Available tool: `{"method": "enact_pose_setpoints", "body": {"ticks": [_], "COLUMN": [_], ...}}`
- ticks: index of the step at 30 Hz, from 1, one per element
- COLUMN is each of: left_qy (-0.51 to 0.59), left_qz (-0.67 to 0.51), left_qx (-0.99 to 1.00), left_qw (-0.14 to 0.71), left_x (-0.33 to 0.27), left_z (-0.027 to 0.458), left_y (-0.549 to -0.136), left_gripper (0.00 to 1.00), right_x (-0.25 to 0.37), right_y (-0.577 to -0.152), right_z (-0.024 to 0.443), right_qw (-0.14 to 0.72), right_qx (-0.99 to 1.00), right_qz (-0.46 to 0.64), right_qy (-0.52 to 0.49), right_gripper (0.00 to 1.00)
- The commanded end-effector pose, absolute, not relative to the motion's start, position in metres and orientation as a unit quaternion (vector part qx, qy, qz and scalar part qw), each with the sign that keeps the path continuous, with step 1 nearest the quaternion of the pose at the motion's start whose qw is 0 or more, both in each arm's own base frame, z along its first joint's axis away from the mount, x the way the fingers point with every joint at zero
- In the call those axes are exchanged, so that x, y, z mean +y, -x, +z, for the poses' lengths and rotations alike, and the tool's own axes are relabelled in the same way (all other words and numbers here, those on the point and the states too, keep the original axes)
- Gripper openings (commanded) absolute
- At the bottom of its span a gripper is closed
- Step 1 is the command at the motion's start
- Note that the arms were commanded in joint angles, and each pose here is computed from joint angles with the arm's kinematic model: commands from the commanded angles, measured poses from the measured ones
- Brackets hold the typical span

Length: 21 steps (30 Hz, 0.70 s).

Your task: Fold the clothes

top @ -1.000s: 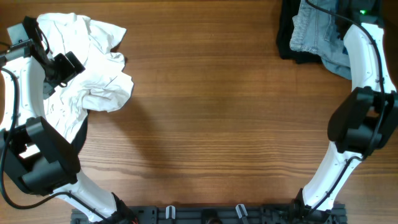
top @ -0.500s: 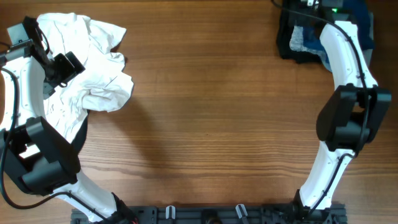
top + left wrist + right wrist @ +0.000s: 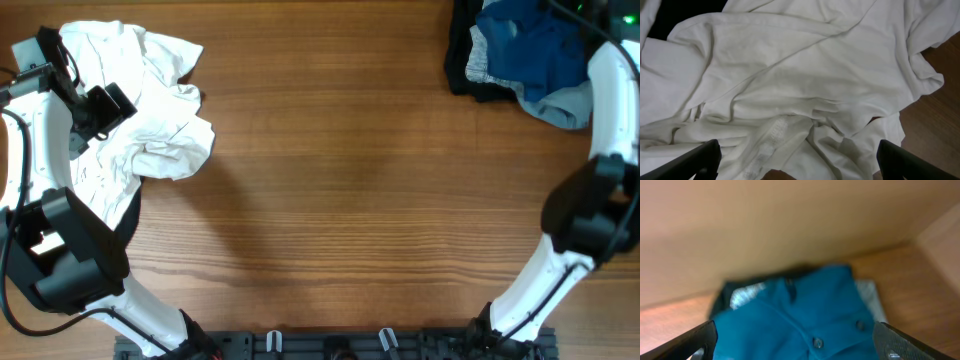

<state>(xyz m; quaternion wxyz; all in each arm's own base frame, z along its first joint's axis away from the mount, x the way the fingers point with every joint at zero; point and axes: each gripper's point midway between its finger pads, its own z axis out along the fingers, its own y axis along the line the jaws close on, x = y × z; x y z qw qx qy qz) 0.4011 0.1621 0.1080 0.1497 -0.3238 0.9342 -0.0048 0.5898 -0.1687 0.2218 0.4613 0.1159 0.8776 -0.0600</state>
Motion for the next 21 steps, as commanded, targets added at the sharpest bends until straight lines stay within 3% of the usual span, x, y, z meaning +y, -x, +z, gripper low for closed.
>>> {"method": "enact_pose_setpoints", "body": {"ticks": [1,5,7,10,14,18,21], "left_qy": [0.33,0.33,0.33,0.33,0.33,0.33,0.33], "left_qz": [-0.01,-0.01,-0.01,-0.01,-0.01,-0.01,-0.01], "left_qx": [0.932,0.932,0.932,0.932,0.932,0.932,0.932], "left_qw": [0.147,0.147,0.147,0.147,0.147,0.147,0.147], "left_x": [0.161,0.161,0.161,0.161,0.161,0.161,0.161], "left_z": [0.107,0.106,0.107,0.107,0.107,0.107,0.107], "left_y": [-0.4,-0.4,-0.4,-0.4,-0.4,-0.4,-0.4], "left_gripper": [1.0,1.0,1.0,1.0,1.0,1.0,1.0], "right_x": [-0.153,-0.136,-0.128,-0.126,-0.131,-0.129,-0.102], "right_y": [-0.606,-0.597,-0.585,-0.579,-0.592,-0.585,-0.537], "right_z": [0.128,0.002,-0.037,-0.038,0.061,0.214,0.346], "right_qw": [0.399,0.303,0.261,0.249,0.323,0.439,0.525], "right_qx": [0.91,0.946,0.956,0.959,0.941,0.896,0.85], "right_qz": [-0.02,0.037,0.055,0.058,0.041,0.017,0.007], "right_qy": [-0.108,-0.107,-0.118,-0.12,-0.095,-0.069,-0.046], "right_gripper": [1.0,1.0,1.0,1.0,1.0,1.0,1.0]}}
